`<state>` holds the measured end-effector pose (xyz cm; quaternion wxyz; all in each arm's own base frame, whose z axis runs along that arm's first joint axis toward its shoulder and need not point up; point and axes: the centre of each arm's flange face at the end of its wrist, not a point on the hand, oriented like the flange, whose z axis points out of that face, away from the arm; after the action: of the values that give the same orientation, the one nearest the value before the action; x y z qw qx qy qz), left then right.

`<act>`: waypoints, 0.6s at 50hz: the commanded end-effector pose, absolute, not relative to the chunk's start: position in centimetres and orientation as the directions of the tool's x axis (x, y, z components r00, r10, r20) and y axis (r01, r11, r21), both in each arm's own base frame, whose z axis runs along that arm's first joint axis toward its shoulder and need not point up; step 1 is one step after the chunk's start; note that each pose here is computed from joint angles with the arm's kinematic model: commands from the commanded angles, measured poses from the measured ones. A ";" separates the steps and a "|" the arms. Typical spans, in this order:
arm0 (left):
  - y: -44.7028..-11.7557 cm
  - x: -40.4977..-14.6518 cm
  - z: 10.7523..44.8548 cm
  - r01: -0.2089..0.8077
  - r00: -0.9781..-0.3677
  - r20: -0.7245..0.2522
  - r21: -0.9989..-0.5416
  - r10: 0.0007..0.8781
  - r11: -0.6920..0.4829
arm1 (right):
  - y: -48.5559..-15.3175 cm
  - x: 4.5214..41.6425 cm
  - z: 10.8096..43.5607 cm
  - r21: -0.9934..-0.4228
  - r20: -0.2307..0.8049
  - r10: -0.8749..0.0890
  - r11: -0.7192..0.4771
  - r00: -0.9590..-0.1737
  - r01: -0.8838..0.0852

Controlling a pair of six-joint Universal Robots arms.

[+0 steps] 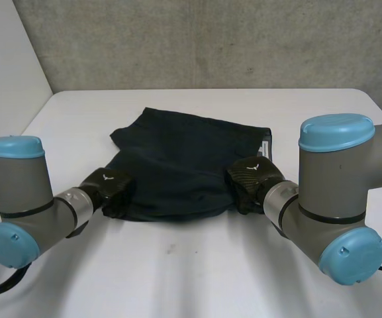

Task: Fold the shorts.

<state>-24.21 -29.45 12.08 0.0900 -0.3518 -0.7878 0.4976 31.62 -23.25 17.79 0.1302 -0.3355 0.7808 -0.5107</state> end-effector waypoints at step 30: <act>-22.1 -19.4 18.5 0.421 -0.821 -0.249 -0.871 0.515 0.251 | -21.6 24.4 21.4 -0.846 0.195 -0.622 0.284 -0.758 -0.451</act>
<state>-19.75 -22.42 18.68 0.0464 -0.3012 -0.7858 0.5382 26.65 -21.84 21.11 0.0812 -0.3641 0.7865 -0.4923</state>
